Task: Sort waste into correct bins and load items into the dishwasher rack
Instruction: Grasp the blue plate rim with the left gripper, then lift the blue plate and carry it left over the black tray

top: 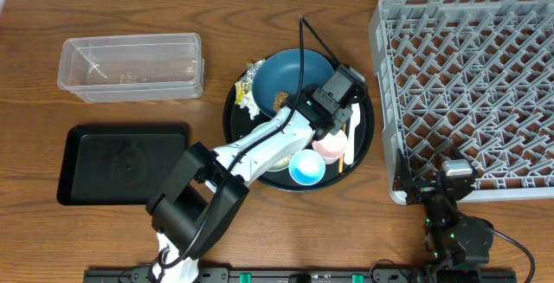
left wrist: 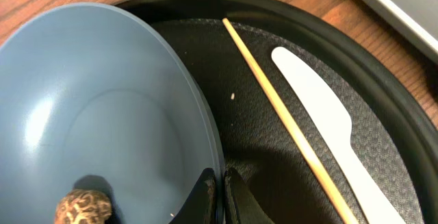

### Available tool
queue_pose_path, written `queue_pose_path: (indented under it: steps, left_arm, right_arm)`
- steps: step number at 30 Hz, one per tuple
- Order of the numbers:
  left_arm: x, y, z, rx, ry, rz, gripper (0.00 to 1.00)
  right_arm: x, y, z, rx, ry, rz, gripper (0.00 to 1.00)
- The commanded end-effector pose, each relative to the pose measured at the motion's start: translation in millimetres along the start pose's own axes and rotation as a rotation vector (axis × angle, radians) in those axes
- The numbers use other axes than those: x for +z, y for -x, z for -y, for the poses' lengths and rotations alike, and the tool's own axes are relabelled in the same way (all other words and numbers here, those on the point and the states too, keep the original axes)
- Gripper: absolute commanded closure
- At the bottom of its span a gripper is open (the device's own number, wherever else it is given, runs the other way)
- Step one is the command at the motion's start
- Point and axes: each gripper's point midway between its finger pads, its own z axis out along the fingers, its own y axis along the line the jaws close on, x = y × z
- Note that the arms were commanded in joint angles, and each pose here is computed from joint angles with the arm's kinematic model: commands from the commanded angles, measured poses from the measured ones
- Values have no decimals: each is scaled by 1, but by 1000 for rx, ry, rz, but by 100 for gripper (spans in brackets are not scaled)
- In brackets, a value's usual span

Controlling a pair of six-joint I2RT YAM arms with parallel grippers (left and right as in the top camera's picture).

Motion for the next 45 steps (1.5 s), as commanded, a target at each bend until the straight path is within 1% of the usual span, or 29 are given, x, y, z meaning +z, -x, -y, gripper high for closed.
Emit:
queue_pose_path:
  steps: [1, 10, 13, 17, 22, 25, 31, 37, 42, 45]
  left_arm:
    - [-21, 28, -11, 43, 37, 63, 94]
    - [-33, 42, -14, 78, 45, 71, 94]
    - [-40, 45, -24, 94, 115, 59, 94]
    - [-45, 42, -24, 162, 159, 33, 94]
    - [-59, 44, -27, 199, 270, 17, 94]
    - [-73, 47, -24, 207, 276, 27, 94]
    - [-126, 56, -35, 92, 270, 93, 94]
    - [-200, 57, -54, -11, 261, 175, 94]
    - [-256, 38, -81, -133, 254, 206, 94]
    - [-278, 24, -95, -178, 209, 202, 94]
  right_arm:
    - [0, -2, 0, -10, -2, -6, 1]
    - [0, -2, 0, -10, -2, -6, 1]
    - [0, -2, 0, -10, -2, -6, 1]
    - [0, -2, 0, -10, -2, -6, 1]
    - [0, -2, 0, -10, -2, -6, 1]
    - [0, -2, 0, -10, -2, -6, 1]
    - [0, -2, 0, -10, -2, -6, 1]
    - [0, -2, 0, -10, -2, -6, 1]
    - [0, -2, 0, -10, -2, -6, 1]
    - [0, -2, 0, -10, -2, -6, 1]
